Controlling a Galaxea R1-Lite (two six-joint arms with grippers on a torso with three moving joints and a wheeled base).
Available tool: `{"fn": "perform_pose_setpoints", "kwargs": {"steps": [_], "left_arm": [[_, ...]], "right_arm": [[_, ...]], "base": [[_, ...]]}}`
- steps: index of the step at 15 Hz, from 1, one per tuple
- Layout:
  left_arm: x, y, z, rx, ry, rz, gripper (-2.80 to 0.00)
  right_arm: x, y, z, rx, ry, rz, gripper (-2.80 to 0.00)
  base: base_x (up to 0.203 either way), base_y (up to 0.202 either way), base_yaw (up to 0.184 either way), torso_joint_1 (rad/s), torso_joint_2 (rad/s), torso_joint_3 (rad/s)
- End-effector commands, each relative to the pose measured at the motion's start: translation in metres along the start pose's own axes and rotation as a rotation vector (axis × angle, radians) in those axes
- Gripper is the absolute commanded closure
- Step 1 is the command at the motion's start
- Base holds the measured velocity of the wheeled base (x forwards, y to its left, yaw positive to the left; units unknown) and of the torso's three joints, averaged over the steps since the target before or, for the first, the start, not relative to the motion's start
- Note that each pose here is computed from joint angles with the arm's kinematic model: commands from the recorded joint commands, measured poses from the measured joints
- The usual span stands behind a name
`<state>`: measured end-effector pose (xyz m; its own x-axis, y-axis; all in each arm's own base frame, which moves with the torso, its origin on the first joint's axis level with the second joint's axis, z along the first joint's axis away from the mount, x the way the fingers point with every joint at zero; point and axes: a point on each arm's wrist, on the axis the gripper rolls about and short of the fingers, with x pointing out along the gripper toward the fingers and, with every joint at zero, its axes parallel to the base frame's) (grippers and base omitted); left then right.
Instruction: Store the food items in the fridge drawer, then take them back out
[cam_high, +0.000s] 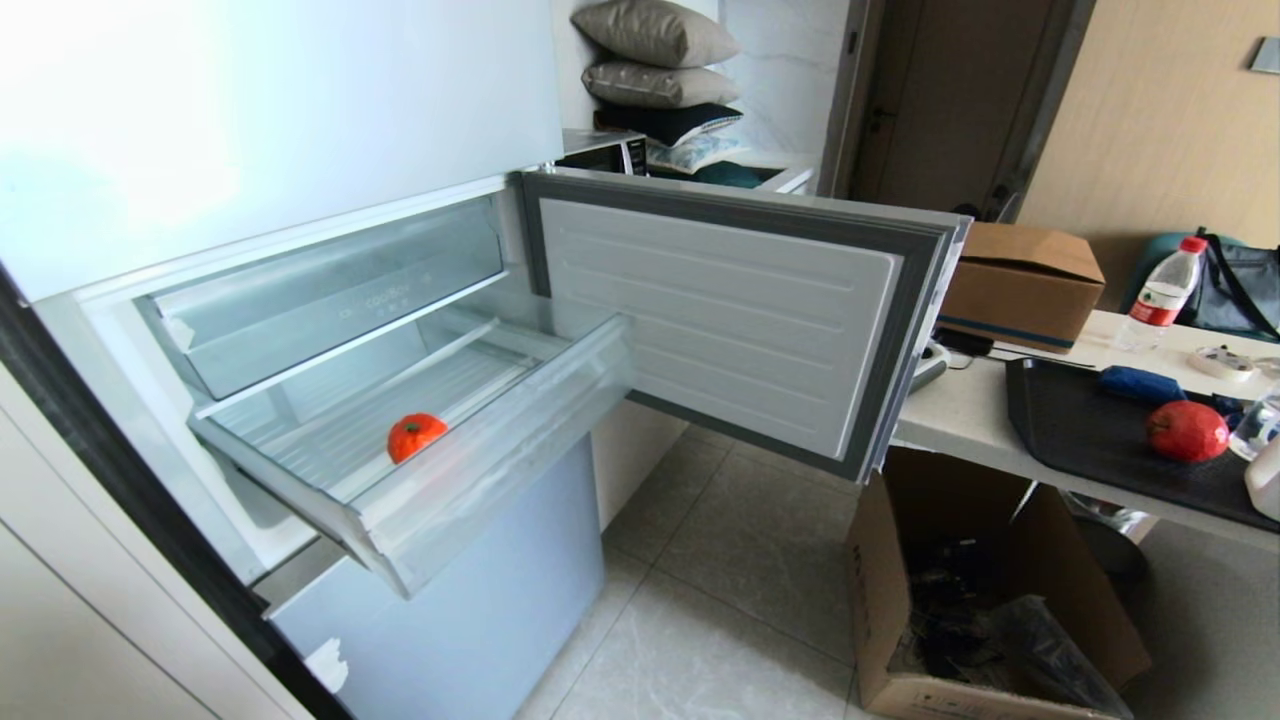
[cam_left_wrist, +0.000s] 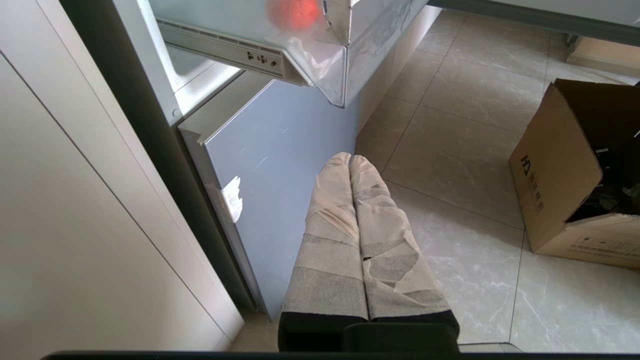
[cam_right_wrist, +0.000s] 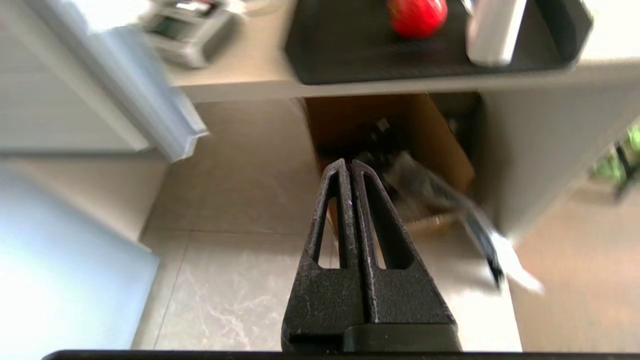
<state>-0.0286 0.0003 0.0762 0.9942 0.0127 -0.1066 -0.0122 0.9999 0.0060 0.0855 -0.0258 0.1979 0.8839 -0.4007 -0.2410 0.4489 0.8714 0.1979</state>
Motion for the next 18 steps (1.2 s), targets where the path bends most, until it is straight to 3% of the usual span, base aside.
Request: {"fn": "perform_pose_setpoints", "kwargs": {"steps": [1, 5, 8, 10, 18], "left_arm": [[0.000, 0.000, 0.000, 0.000, 0.001, 0.000, 0.00], [0.000, 0.000, 0.000, 0.000, 0.001, 0.001, 0.00], [0.000, 0.000, 0.000, 0.000, 0.001, 0.000, 0.00], [0.000, 0.000, 0.000, 0.000, 0.001, 0.001, 0.00], [0.000, 0.000, 0.000, 0.000, 0.001, 0.001, 0.00]], "right_arm": [[0.064, 0.000, -0.008, 0.004, 0.174, -0.107, 0.00], [0.140, -0.032, -0.013, 0.084, 0.231, -0.267, 0.00], [0.183, -0.052, -0.004, 0.103, 0.222, -0.204, 0.00], [0.205, -0.063, 0.004, 0.038, 0.190, -0.130, 0.00], [0.283, -0.080, 0.004, -0.178, 0.099, -0.095, 0.00]], "base": [[0.000, 0.000, 0.000, 0.000, 0.00, 0.000], [0.000, 0.000, 0.000, 0.000, 0.00, 0.000], [0.000, 0.000, 0.000, 0.000, 0.00, 0.000], [0.000, 0.000, 0.000, 0.000, 0.00, 0.000], [0.000, 0.000, 0.000, 0.000, 0.00, 0.000]]}}
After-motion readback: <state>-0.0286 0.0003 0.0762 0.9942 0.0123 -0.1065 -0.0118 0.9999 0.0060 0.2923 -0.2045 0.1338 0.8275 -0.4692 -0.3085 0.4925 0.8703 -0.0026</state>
